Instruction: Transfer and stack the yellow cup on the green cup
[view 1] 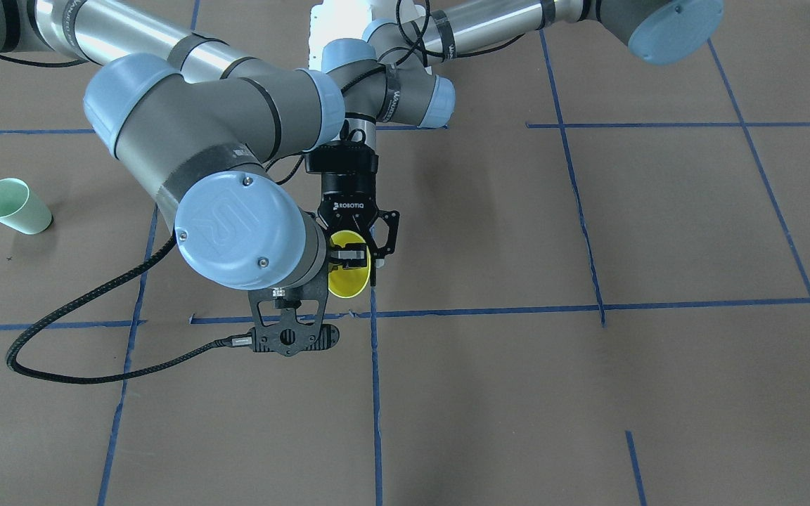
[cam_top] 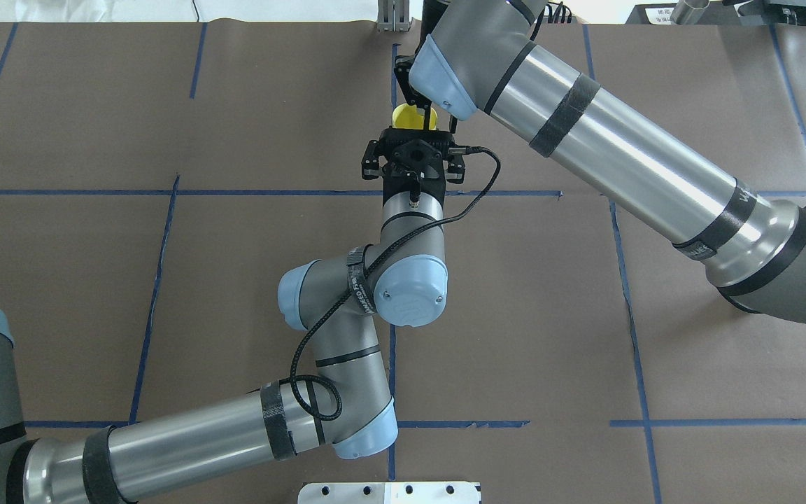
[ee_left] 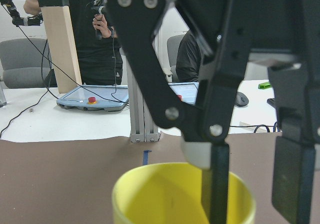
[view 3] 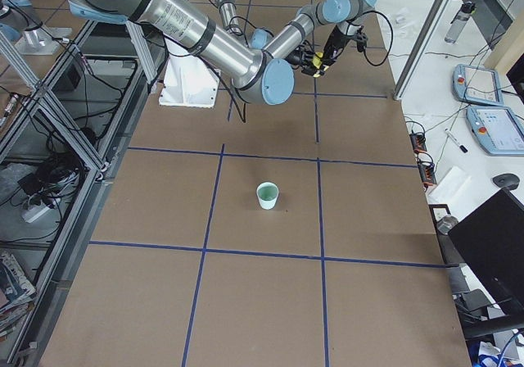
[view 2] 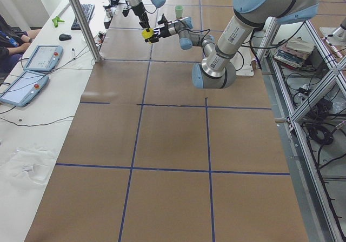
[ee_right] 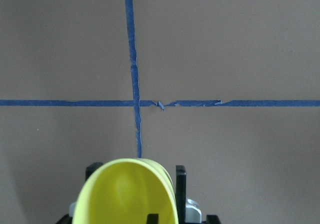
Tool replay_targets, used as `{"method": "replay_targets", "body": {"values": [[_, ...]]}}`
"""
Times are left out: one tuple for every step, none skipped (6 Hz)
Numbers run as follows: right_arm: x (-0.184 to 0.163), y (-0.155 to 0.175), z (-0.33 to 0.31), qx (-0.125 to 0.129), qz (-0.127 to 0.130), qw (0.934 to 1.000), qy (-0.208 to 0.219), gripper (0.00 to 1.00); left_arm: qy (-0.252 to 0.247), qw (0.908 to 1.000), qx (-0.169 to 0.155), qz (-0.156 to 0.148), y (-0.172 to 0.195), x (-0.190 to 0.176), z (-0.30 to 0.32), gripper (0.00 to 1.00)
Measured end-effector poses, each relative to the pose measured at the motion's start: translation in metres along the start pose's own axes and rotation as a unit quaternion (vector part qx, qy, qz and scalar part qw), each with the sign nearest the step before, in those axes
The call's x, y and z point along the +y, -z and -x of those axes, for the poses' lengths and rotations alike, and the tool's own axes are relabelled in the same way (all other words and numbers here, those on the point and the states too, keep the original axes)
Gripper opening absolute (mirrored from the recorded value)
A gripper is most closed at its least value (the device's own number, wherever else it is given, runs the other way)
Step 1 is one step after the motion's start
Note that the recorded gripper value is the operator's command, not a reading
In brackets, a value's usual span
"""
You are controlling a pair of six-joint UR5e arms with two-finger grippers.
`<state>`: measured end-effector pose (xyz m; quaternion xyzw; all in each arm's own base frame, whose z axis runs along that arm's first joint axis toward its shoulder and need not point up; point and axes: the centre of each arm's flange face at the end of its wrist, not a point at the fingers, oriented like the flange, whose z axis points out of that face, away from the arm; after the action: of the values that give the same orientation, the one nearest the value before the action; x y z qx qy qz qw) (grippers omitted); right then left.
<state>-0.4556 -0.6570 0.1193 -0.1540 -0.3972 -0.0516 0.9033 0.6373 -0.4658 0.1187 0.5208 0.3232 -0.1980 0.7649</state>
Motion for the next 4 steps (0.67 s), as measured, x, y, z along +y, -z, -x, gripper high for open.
{"method": "replay_targets", "body": {"values": [[0.0006, -0.0018, 0.0011, 0.001, 0.001, 1.0000, 0.001, 0.39, 0.000, 1.0000, 0.000, 0.000, -0.0002, -0.0001, 0.0002, 0.29], [0.0011, -0.0034, 0.0015, 0.002, 0.001, 1.0000, 0.001, 0.20, 0.000, 1.0000, 0.000, 0.000, -0.0001, -0.0003, 0.0000, 0.29], [0.0017, -0.0040, 0.0021, 0.002, 0.001, 1.0000, 0.002, 0.05, 0.000, 1.0000, 0.000, 0.000, -0.0001, -0.0002, 0.0001, 0.29], [0.0027, -0.0040, 0.0032, 0.001, 0.001, 1.0000, 0.003, 0.00, 0.000, 1.0000, 0.000, 0.000, 0.0001, -0.0004, 0.0000, 0.29]]}}
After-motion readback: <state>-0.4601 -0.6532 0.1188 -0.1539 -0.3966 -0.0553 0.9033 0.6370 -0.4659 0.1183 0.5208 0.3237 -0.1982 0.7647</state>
